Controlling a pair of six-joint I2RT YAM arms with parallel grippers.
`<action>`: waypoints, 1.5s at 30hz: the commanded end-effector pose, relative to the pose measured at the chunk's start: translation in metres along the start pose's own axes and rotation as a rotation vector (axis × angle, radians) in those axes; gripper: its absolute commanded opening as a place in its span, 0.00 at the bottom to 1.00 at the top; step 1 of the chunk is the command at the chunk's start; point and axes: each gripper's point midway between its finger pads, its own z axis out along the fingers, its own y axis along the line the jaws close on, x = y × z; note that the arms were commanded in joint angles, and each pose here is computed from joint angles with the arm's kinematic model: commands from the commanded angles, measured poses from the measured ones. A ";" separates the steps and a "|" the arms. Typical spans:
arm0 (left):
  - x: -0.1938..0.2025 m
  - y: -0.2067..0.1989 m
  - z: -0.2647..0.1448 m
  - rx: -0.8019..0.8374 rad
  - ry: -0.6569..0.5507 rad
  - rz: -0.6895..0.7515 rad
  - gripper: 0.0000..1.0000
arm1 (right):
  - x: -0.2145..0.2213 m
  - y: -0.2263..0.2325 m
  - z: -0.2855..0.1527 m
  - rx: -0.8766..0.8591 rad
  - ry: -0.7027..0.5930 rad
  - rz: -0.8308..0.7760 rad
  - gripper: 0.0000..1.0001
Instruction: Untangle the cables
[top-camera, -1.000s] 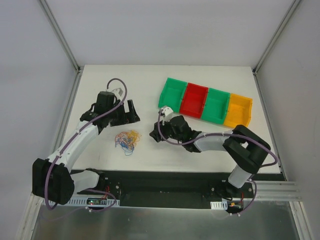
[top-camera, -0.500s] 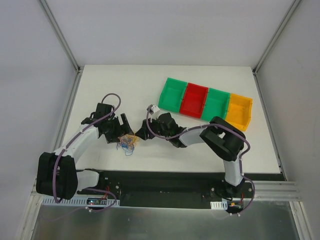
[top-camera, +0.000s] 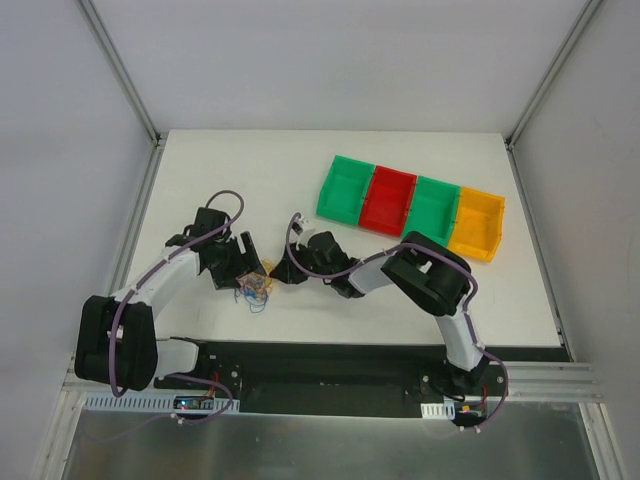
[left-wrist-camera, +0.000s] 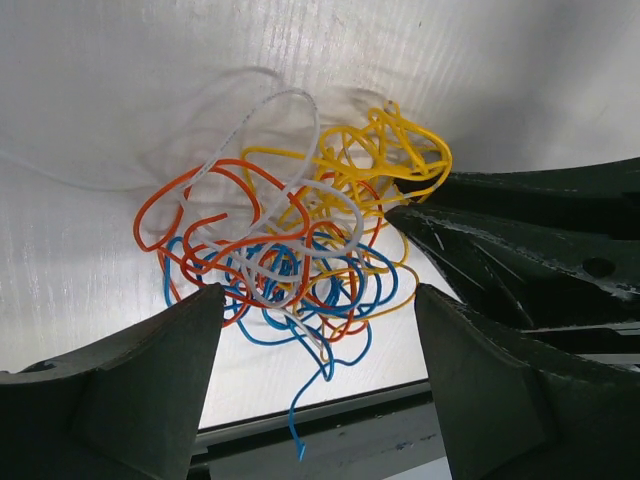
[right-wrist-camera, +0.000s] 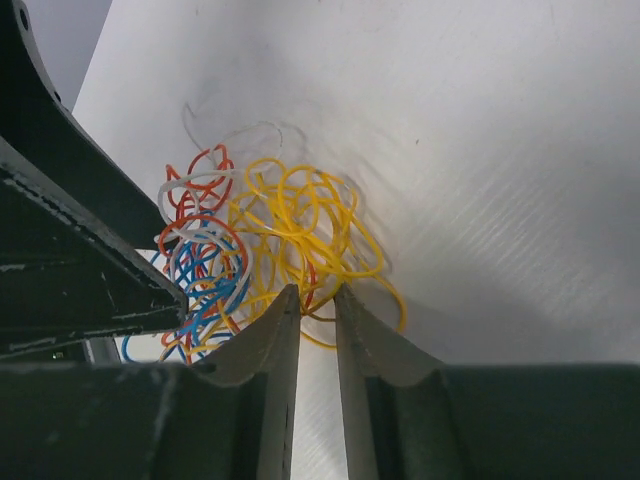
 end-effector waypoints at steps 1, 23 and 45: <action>0.004 0.008 0.005 -0.030 0.031 0.019 0.75 | -0.013 0.025 0.013 -0.060 -0.044 0.000 0.19; 0.002 0.046 0.027 -0.248 0.118 0.001 0.66 | -0.115 -0.001 -0.166 0.400 -0.536 -0.415 0.00; -0.023 0.011 0.004 -0.112 0.067 0.064 0.72 | -0.121 -0.108 -0.310 0.928 -0.814 -0.072 0.00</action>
